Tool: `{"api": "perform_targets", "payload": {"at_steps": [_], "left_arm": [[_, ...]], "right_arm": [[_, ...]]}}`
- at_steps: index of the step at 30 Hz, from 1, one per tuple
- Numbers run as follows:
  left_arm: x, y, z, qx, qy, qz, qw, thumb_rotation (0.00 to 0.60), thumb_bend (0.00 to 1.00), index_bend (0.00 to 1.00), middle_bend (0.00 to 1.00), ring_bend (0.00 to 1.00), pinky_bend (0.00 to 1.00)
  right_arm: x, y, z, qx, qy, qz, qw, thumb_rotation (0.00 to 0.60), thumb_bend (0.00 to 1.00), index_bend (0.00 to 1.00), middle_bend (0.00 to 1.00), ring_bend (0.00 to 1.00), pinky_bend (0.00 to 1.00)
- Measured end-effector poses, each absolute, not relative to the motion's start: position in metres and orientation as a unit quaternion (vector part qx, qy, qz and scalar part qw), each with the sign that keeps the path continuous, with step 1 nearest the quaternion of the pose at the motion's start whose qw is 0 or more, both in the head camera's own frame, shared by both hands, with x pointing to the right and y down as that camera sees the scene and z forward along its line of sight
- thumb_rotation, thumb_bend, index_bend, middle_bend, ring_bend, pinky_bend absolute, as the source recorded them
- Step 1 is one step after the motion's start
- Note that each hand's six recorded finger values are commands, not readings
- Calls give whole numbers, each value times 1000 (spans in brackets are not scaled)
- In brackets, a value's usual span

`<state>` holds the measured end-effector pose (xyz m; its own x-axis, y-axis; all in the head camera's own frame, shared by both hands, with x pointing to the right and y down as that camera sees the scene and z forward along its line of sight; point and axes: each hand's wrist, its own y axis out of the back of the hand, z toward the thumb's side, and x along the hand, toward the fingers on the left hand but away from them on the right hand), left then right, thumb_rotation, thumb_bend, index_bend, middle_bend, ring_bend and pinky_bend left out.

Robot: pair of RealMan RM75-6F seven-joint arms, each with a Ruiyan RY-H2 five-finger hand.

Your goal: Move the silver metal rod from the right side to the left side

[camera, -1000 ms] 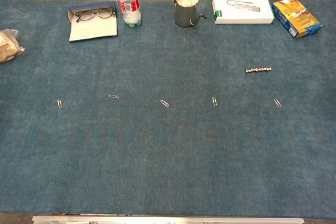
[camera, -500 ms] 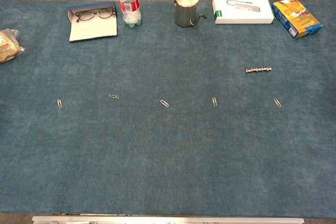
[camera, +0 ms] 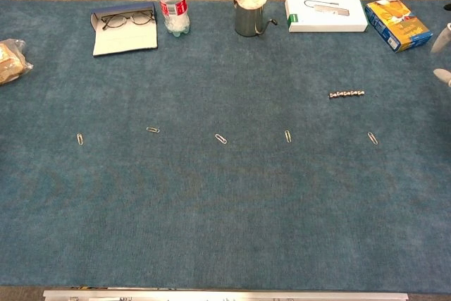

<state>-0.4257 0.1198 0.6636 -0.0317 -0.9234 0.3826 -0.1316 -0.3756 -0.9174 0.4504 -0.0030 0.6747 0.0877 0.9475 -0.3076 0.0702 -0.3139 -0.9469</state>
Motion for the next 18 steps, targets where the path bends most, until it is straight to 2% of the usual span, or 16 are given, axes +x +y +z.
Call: {"api": "perform_targets", "payload": {"at_steps": [11,18], "left_arm": [[-434,119,671,-606,434,-575,338,600,410,380,258,124,128],[-439,120,676,-608,435,-576,330,600,410,380,258,124,127]], "right_arm": [[437,-21,703,-609,-382,563,409,600,263,489,85,0,90],[431,-30,717,-608,-370,575,404,600,312,489,75,0,84]]}}
